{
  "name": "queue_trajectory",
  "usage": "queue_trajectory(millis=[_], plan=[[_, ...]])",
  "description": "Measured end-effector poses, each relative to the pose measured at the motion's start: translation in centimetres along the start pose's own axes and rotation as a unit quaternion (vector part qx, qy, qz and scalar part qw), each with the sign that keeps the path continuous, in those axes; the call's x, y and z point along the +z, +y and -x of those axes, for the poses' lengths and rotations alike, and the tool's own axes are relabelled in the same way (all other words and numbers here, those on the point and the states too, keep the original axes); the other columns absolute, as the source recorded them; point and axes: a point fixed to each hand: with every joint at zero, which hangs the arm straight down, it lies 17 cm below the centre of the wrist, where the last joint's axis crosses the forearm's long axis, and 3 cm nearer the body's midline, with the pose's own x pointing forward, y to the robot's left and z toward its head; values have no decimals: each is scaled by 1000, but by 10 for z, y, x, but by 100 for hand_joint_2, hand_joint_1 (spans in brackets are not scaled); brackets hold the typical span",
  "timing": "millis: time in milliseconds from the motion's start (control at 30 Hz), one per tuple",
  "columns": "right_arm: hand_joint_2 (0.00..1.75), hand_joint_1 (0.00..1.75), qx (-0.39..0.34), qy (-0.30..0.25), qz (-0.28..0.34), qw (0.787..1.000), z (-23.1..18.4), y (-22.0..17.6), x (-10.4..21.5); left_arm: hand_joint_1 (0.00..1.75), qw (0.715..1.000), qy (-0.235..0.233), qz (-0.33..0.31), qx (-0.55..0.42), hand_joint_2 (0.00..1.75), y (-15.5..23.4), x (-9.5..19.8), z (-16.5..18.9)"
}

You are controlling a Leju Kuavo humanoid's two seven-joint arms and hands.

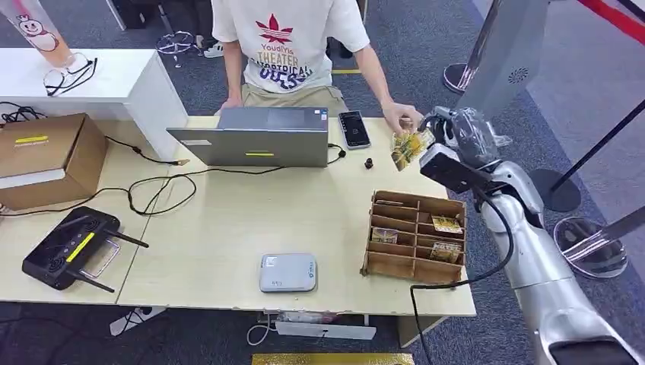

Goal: Pass the card to the sensor for recognition and then transmit it.

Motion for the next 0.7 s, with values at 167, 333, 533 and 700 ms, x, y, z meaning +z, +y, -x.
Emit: queue_trajectory(millis=[167, 333, 533, 700], plan=[[175, 175, -10, -9, -2, 1000, -13, 2, -28, 0, 1000, 0, 3, -6, 0, -3, 1, -3], [175, 175, -14, -11, -7, 1000, -19, 7, -51, 0, 1000, 0, 4, -10, 0, -5, 2, -7], [175, 175, -7, -1, -17, 1000, -22, 16, -77, 0, 1000, -4, 5, -13, 0, -7, 2, -11], [175, 175, -5, 14, -27, 1000, -21, 29, -90, 0, 1000, -6, 5, -17, 0, -7, 2, -12]])
